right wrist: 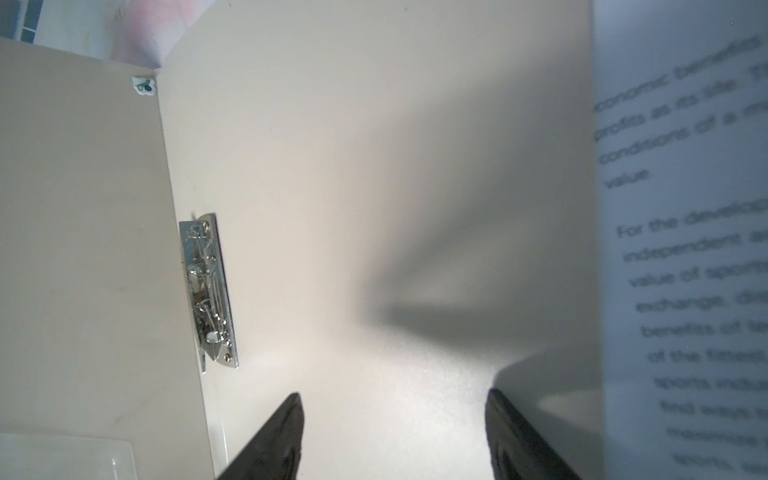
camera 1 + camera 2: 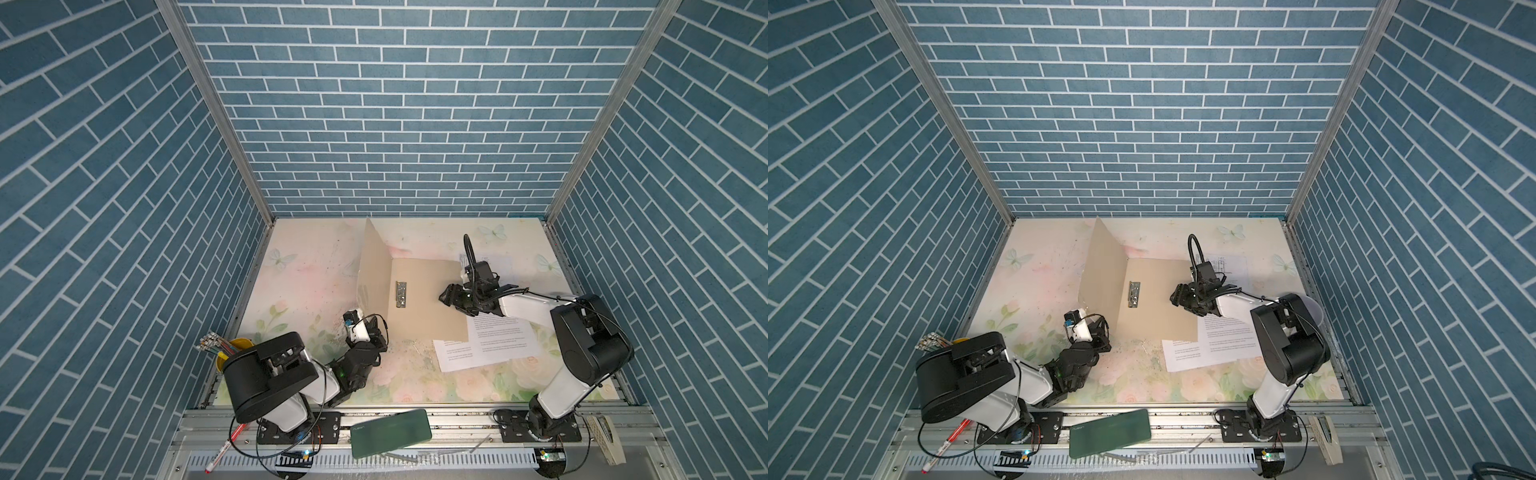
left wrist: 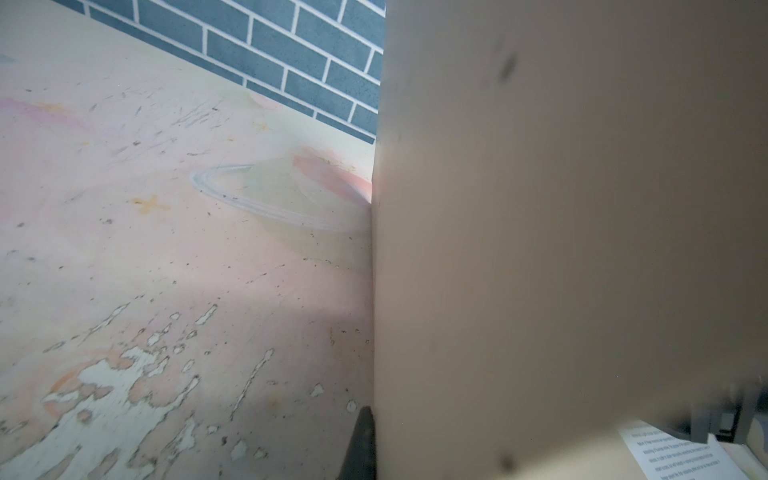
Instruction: Put the files into the folder
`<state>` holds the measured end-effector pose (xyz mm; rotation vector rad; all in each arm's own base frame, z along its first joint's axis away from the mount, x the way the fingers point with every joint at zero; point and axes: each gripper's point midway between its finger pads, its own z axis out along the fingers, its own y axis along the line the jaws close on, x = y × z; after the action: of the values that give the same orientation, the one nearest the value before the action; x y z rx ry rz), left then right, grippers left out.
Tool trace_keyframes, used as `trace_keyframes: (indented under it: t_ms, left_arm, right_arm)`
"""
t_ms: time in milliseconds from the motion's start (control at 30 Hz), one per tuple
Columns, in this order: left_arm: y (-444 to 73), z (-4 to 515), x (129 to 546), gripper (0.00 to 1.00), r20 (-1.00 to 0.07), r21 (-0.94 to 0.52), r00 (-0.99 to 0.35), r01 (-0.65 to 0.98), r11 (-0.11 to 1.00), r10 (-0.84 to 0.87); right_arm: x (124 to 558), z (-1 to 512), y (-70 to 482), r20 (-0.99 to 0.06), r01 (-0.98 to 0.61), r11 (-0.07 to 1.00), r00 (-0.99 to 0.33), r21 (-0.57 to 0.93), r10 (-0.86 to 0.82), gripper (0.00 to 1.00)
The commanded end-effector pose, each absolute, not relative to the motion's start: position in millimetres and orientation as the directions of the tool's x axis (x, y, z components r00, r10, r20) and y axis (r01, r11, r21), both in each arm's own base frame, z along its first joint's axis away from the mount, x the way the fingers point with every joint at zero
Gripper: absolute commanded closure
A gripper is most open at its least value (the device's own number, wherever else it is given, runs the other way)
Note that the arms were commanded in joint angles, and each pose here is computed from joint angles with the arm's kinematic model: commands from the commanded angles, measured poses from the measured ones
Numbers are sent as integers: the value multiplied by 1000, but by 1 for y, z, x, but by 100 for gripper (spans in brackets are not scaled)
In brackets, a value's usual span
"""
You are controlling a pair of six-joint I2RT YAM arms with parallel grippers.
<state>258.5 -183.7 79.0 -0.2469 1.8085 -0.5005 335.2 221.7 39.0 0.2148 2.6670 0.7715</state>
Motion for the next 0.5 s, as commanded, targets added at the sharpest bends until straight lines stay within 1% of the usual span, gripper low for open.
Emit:
trace_keyframes:
  t_ms: [0, 100, 233, 267, 333, 467]
  left_arm:
    - [-171, 84, 258, 84, -826, -536, -238, 50, 843, -511]
    - [-165, 79, 258, 75, -824, -537, -231, 27, 843, -517]
    - [-161, 78, 258, 54, -824, -534, -222, 1, 845, -521]
    - [-159, 79, 258, 50, -824, -534, -220, -5, 846, -522]
    - [-154, 78, 258, 40, -825, -529, -216, -28, 848, -521]
    - [-144, 77, 255, 26, -830, -505, -225, -87, 859, -511]
  right_arm:
    - [325, 18, 213, -254, 50, 870, -947, 490, 197, 31]
    - [324, 14, 213, -242, 55, 873, -951, 485, 194, 31]
    - [324, 11, 213, -228, 62, 872, -954, 486, 195, 31]
    - [324, 10, 213, -226, 63, 872, -955, 486, 195, 31]
    - [325, 11, 214, -224, 66, 871, -954, 487, 198, 31]
    - [326, 12, 214, -222, 68, 872, -954, 485, 199, 31]
